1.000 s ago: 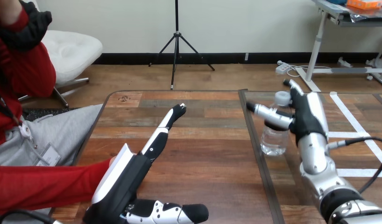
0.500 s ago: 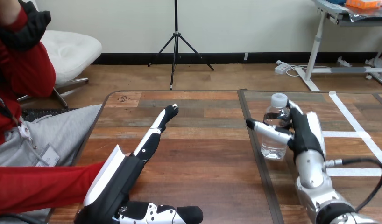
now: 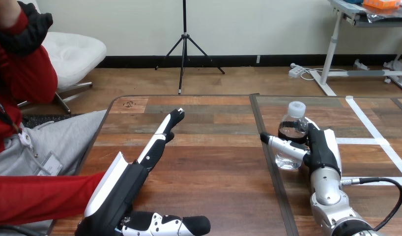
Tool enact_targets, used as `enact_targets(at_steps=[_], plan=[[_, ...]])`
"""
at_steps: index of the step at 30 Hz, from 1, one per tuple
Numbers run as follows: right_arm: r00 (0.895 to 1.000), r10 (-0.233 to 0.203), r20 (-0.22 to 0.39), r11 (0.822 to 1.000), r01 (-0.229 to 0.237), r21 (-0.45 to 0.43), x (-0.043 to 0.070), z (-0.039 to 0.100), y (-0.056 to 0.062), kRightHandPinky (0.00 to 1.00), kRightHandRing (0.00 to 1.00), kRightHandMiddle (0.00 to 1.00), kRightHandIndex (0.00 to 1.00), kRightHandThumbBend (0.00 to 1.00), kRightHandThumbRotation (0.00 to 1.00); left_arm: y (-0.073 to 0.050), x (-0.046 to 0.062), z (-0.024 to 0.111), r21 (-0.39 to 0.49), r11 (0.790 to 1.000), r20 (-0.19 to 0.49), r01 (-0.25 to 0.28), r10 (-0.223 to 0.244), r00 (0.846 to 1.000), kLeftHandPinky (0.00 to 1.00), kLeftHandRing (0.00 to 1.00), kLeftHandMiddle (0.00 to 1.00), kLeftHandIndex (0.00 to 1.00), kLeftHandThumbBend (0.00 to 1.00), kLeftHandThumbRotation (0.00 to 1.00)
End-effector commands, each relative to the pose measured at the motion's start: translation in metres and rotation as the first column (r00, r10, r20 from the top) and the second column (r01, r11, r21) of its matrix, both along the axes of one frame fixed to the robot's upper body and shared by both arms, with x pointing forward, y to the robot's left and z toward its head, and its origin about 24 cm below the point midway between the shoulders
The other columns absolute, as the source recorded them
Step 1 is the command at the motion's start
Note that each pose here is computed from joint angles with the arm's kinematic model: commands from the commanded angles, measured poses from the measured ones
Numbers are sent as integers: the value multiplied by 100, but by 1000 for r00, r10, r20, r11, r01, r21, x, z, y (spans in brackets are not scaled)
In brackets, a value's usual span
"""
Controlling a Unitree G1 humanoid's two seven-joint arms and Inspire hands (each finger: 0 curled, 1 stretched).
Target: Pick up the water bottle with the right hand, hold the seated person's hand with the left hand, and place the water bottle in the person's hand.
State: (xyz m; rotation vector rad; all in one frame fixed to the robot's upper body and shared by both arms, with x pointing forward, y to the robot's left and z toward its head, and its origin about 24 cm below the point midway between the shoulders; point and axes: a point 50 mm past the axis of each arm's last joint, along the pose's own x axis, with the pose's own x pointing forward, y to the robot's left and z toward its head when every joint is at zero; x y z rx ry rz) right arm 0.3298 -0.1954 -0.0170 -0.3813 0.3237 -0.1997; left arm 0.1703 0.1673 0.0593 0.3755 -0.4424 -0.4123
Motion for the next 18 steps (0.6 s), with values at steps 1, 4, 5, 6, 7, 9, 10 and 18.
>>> enact_targets(at_steps=[1, 4, 5, 6, 7, 9, 10, 18], plan=[[998, 28, 58, 999, -29, 17, 11, 12, 14, 84, 88, 88, 90, 100, 28, 2, 3, 14, -18, 1000, 68, 9, -8, 998, 97, 100, 100, 100, 100, 58], [998, 23, 58, 999, -26, 41, 10, 11, 15, 83, 87, 87, 89, 100, 25, 4, 4, 14, -21, 1000, 79, 13, -11, 997, 98, 100, 100, 100, 100, 57], [998, 25, 58, 999, -26, 31, 10, 11, 15, 83, 87, 87, 89, 100, 25, 4, 3, 15, -24, 1000, 80, 13, -11, 997, 98, 100, 100, 100, 100, 57], [998, 26, 57, 999, -27, 22, 9, 11, 15, 83, 87, 86, 89, 100, 24, 4, 3, 15, -26, 1000, 79, 13, -10, 997, 98, 100, 100, 100, 100, 57], [998, 27, 57, 999, -28, 16, 9, 10, 16, 83, 86, 86, 88, 100, 24, 4, 3, 15, -27, 1000, 79, 12, -10, 997, 98, 100, 100, 100, 100, 56], [998, 25, 55, 1000, -26, 15, 9, 10, 16, 82, 85, 86, 88, 100, 24, 4, 3, 15, -40, 999, 75, 13, -10, 997, 98, 100, 100, 100, 100, 56], [998, 25, 55, 1000, -26, 15, 9, 10, 16, 82, 85, 85, 88, 100, 23, 5, 3, 15, -44, 999, 74, 13, -9, 997, 98, 100, 100, 100, 100, 56], [998, 0, 63, 999, -2, 37, 6, 7, 17, 76, 80, 81, 83, 100, 15, 6, 4, 15, -57, 998, 71, 17, -13, 997, 98, 100, 100, 100, 100, 55]])
